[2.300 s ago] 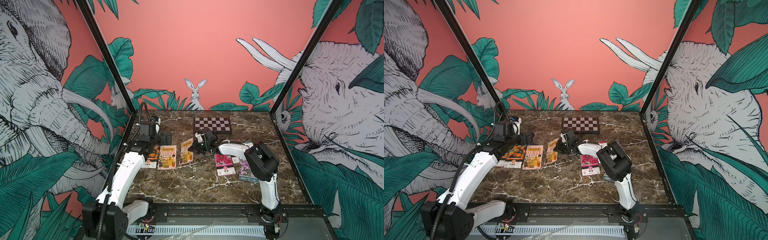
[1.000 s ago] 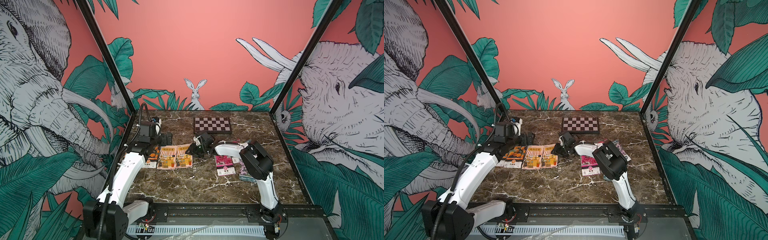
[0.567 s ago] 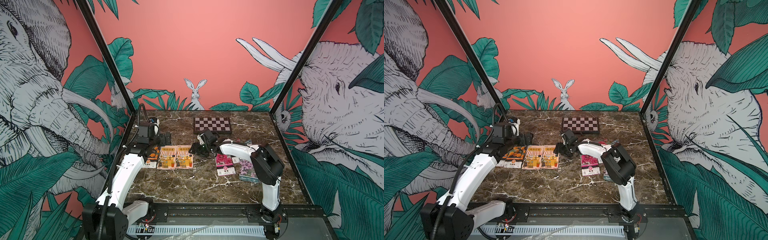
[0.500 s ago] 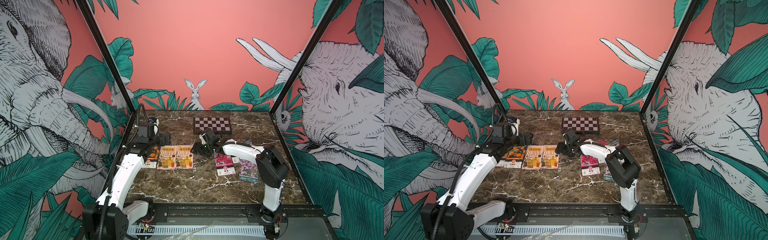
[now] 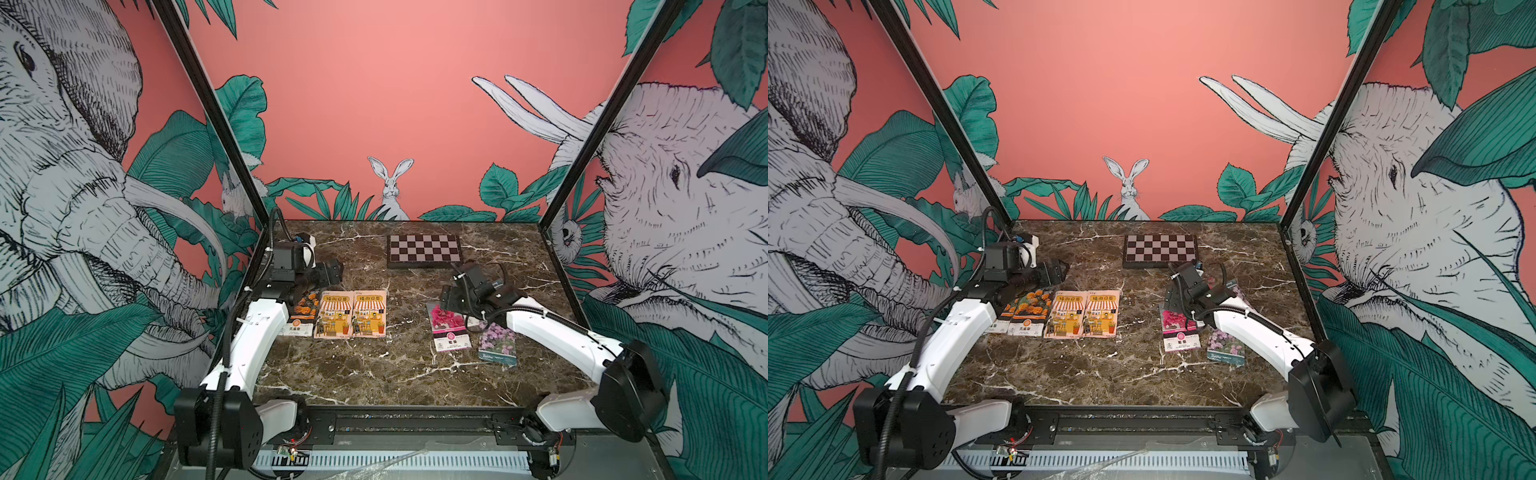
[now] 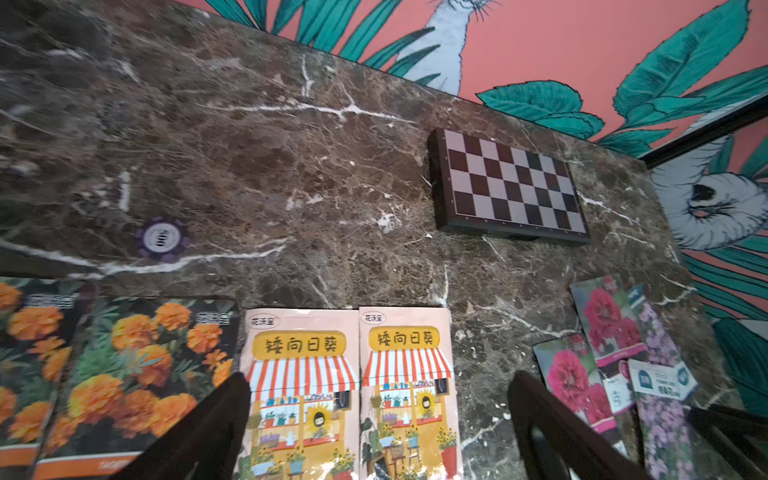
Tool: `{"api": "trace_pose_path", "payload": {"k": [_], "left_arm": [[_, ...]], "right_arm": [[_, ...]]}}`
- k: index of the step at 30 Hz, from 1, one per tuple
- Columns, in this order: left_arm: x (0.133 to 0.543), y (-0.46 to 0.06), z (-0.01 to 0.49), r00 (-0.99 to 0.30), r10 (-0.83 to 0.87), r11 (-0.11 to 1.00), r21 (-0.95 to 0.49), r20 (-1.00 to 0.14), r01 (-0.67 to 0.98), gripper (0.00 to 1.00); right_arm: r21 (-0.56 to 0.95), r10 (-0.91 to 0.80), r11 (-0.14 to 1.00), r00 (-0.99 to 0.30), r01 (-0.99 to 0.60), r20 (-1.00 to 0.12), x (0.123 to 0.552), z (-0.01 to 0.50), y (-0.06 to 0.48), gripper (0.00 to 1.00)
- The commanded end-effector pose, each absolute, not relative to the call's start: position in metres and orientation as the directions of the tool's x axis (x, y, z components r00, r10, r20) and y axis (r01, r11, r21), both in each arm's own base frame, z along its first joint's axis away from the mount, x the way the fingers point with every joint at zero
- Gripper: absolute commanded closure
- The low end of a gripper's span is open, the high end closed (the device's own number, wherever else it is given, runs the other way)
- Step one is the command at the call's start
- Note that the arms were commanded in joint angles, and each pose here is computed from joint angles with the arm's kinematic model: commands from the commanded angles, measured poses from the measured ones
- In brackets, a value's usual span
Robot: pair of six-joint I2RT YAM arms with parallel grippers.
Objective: Arrange the seed packets in a row
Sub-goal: Pick up the seed packet from the center of the board.
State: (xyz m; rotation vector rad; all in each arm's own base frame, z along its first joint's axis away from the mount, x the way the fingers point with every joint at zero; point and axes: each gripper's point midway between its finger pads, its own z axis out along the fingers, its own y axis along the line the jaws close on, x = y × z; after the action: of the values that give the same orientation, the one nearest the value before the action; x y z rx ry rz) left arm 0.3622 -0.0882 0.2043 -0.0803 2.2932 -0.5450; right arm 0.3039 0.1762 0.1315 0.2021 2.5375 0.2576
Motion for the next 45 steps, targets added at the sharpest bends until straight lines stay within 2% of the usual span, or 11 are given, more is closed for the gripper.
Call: {"api": "trace_pose_path", "payload": {"k": [1, 7, 13, 18, 26, 30, 36, 45], "left_arm": [[0.368, -0.111, 0.204, -0.747, -0.250, 0.839, -0.522, -0.617, 0.151, 0.03], [0.376, -0.143, 0.173, -0.822, -0.247, 0.788, -0.600, -0.513, 0.137, 0.04], [0.358, -0.215, 0.146, -0.885, -0.210, 0.735, -0.664, -0.414, 0.136, 0.06], [0.317, -0.285, 0.119, -0.925, -0.150, 0.687, -0.709, -0.349, 0.156, 0.10], [0.282, -0.347, 0.084, -0.962, -0.064, 0.669, -0.727, -0.266, 0.156, 0.23], [0.283, -0.365, 0.072, -0.967, -0.058, 0.659, -0.737, -0.246, 0.148, 0.31], [0.291, -0.373, 0.063, -0.965, -0.020, 0.677, -0.714, -0.260, 0.178, 0.40], [0.293, -0.392, 0.051, -0.979, 0.006, 0.639, -0.753, -0.203, 0.160, 0.56]], "right_arm": [[0.155, 0.207, 0.977, -0.825, 0.147, -0.526, 0.293, 0.120, 0.147, 0.16], [0.245, 0.274, 0.952, -0.866, 0.183, -0.419, 0.284, 0.088, 0.148, 0.19], [0.451, 0.370, 0.867, -0.878, 0.210, -0.303, 0.283, 0.073, 0.174, 0.21], [0.446, 0.385, 0.862, -0.884, 0.241, -0.265, 0.276, 0.060, 0.173, 0.25], [0.407, 0.376, 0.876, -0.894, 0.258, -0.242, 0.273, 0.042, 0.169, 0.33], [0.403, 0.364, 0.879, -0.905, 0.255, -0.222, 0.272, 0.033, 0.172, 0.37], [0.431, 0.368, 0.863, -0.912, 0.264, -0.180, 0.270, 0.020, 0.180, 0.39], [0.486, 0.381, 0.829, -0.915, 0.276, -0.130, 0.270, 0.010, 0.193, 0.42]]}}
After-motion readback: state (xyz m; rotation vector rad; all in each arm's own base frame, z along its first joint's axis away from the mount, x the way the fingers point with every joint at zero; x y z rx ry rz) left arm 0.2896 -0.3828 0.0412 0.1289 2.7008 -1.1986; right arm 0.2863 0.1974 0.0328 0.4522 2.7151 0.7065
